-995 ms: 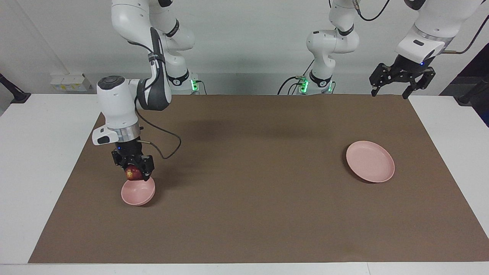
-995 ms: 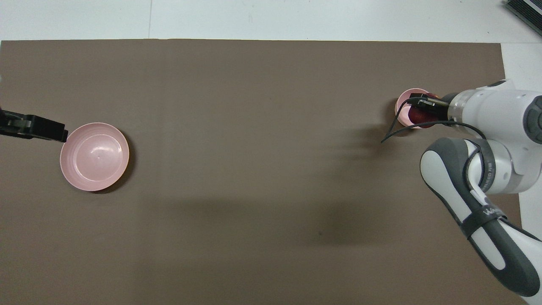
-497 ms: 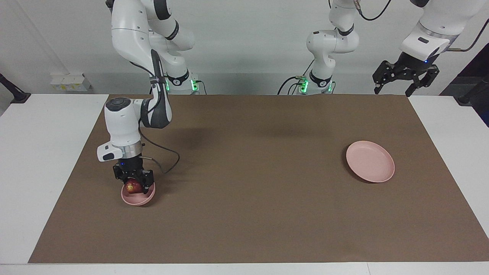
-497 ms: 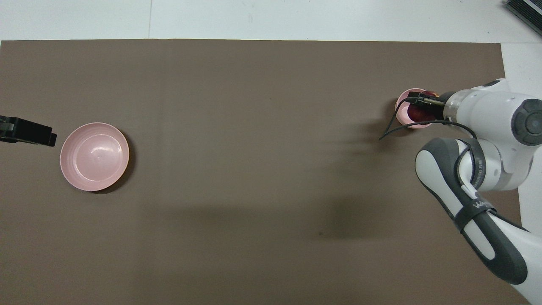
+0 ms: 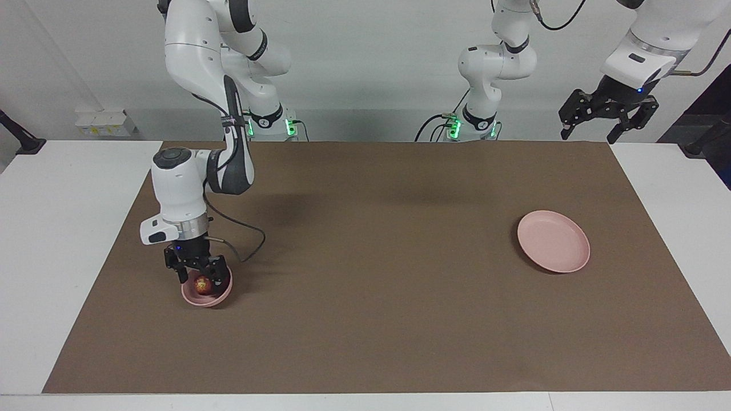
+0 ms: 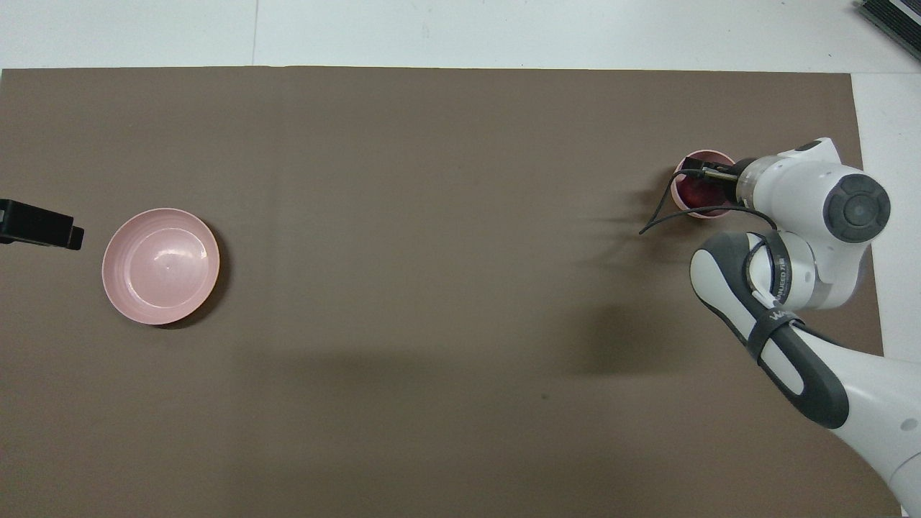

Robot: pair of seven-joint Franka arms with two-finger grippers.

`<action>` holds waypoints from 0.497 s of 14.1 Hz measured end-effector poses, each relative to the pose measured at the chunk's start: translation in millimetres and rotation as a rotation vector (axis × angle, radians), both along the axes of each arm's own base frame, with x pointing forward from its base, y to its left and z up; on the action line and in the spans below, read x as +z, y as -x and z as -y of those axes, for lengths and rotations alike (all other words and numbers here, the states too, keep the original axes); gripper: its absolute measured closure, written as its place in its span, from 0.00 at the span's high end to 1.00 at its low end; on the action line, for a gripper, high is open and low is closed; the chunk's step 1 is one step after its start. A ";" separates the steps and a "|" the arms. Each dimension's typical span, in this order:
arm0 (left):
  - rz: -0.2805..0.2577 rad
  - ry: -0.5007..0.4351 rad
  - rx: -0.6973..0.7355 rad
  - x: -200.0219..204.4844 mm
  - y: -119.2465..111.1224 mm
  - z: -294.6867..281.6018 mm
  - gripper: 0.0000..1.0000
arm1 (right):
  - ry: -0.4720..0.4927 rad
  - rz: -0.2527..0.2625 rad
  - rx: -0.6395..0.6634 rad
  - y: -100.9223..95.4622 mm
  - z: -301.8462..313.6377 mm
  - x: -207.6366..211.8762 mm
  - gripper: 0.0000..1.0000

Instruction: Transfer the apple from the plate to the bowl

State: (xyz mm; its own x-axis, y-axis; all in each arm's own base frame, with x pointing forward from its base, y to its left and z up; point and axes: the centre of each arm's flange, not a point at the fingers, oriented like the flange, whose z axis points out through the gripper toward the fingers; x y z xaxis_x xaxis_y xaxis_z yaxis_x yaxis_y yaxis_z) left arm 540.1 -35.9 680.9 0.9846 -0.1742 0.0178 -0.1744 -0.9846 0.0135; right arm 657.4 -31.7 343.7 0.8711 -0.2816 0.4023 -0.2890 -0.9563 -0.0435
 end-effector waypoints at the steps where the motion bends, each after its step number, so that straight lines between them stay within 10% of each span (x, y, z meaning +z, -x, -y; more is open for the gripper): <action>1: 0.000 0.000 0.007 0.0 -0.2 -3.9 1.00 | 0.000 -0.008 -0.001 0.1 -0.3 9.7 1.00; 7: 0.000 0.001 0.033 0.6 -0.3 -17.7 1.00 | 0.036 -0.165 0.085 5.8 -1.2 88.5 1.00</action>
State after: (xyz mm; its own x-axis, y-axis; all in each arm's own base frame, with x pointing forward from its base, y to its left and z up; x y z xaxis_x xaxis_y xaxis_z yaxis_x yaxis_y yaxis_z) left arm 540.5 -18.2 681.5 0.9897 -0.1418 0.0180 -0.1421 -0.9897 0.0146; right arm 651.6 -30.5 432.2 0.9462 -0.1925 0.2600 -0.2077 -0.9777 0.0321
